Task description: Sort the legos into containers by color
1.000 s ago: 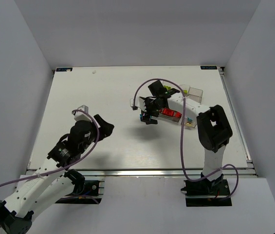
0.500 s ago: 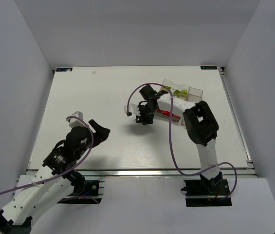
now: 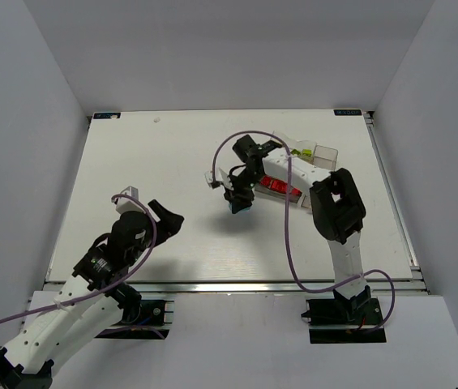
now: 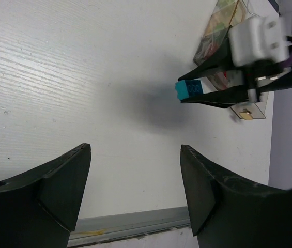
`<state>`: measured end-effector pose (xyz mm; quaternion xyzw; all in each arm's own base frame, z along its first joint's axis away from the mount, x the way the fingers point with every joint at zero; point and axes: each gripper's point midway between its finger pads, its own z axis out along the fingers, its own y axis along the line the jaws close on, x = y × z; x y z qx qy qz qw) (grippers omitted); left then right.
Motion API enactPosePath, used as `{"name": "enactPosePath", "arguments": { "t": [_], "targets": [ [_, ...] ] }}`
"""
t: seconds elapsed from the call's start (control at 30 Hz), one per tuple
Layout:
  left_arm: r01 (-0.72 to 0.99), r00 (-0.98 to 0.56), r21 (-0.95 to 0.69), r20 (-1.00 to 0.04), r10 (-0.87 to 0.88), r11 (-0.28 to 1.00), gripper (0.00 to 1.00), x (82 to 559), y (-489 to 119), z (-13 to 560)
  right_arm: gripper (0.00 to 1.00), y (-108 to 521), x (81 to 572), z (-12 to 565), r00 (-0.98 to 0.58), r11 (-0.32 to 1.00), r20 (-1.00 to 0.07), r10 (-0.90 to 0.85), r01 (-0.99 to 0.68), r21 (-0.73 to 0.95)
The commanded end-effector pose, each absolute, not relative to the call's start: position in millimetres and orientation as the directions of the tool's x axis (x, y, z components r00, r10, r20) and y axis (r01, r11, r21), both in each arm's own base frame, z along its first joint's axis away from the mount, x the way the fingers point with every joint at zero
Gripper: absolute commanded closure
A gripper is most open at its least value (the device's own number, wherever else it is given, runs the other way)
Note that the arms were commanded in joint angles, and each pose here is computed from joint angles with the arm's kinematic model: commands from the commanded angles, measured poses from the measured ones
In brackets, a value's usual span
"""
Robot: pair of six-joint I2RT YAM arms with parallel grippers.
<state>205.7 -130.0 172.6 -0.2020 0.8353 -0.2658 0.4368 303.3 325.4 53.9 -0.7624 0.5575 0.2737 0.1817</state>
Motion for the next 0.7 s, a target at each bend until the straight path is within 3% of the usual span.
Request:
{"name": "enactPosePath", "arguments": {
  "t": [0.0, 0.07, 0.1, 0.13, 0.33, 0.5, 0.67],
  "targets": [
    [-0.077, -0.513, -0.629, -0.64, -0.572, 0.773, 0.2, 209.8, -131.2, 183.5, 1.0, 349.7, 257.6, 178.3, 0.108, -0.346, -0.83, -0.547, -0.932, 0.107],
    [-0.072, -0.508, -0.633, -0.641, -0.574, 0.771, 0.2, 210.9, -132.0, 185.0, 1.0, 341.9, 269.4, 182.2, 0.047, -0.239, -0.824, -0.565, -0.965, 0.109],
    [-0.07, -0.51, -0.632, -0.643, -0.572, 0.772, 0.2, 211.4, -132.6, 184.5, 1.0, 331.3, 275.6, 198.8, -0.034, -0.094, -0.81, -0.586, -0.99, 0.109],
    [-0.068, -0.512, -0.632, -0.642, -0.571, 0.772, 0.2, 212.4, -134.0, 182.9, 1.0, 326.6, 297.0, 208.4, -0.017, -0.021, -0.834, -0.551, -0.999, 0.034],
    [-0.013, -0.528, -0.633, -0.653, -0.542, 0.774, 0.2, 219.2, -147.3, 182.5, 1.0, 209.4, 350.0, 202.8, -0.3, 0.45, -0.791, -0.534, -0.892, 0.034],
    [0.016, -0.544, -0.628, -0.658, -0.52, 0.778, 0.2, 225.6, -157.4, 181.1, 1.0, 128.8, 368.8, 194.0, -0.418, 0.671, -0.801, -0.429, -0.741, 0.027],
    [0.059, -0.56, -0.622, -0.668, -0.491, 0.78, 0.19, 232.6, -169.6, 182.1, 1.0, 100.5, 376.8, 151.5, -0.574, 0.763, -0.755, -0.317, -0.627, 0.157]
  ]
}}
